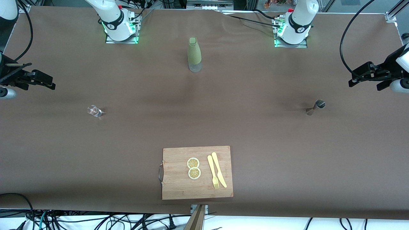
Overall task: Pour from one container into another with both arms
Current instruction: 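Move the right gripper toward the glass cup while the left gripper reaches the jigger, then lower the right gripper around the glass cup while the left gripper surrounds the jigger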
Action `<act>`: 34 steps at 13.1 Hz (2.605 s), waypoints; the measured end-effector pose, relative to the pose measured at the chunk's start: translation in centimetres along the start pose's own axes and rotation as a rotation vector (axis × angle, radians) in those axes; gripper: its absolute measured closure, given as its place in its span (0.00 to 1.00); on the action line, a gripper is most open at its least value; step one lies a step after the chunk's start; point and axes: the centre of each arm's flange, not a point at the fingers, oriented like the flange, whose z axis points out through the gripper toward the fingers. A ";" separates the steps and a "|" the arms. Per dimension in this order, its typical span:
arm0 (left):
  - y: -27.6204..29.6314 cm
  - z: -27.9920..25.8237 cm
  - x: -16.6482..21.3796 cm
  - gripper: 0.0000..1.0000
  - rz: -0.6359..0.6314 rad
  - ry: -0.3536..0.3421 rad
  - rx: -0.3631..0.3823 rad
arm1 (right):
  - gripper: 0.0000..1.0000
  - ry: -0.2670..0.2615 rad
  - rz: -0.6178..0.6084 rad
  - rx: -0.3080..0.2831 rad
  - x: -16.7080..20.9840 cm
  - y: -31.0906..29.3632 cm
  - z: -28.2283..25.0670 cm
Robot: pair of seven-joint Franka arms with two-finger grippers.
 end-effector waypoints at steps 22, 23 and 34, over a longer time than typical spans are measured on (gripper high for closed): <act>-26.6 19.7 -13.4 0.00 0.877 0.406 -0.605 | 0.00 -0.174 -0.910 0.244 0.4 7.8 11.5; -27.4 20.3 -14.2 0.00 0.925 0.454 -0.602 | 0.00 -0.140 -0.963 0.277 0.3 9.2 13.0; -25.9 37.9 -16.2 0.00 1.045 0.876 -0.714 | 0.00 0.569 -1.292 0.633 -1.2 21.4 33.2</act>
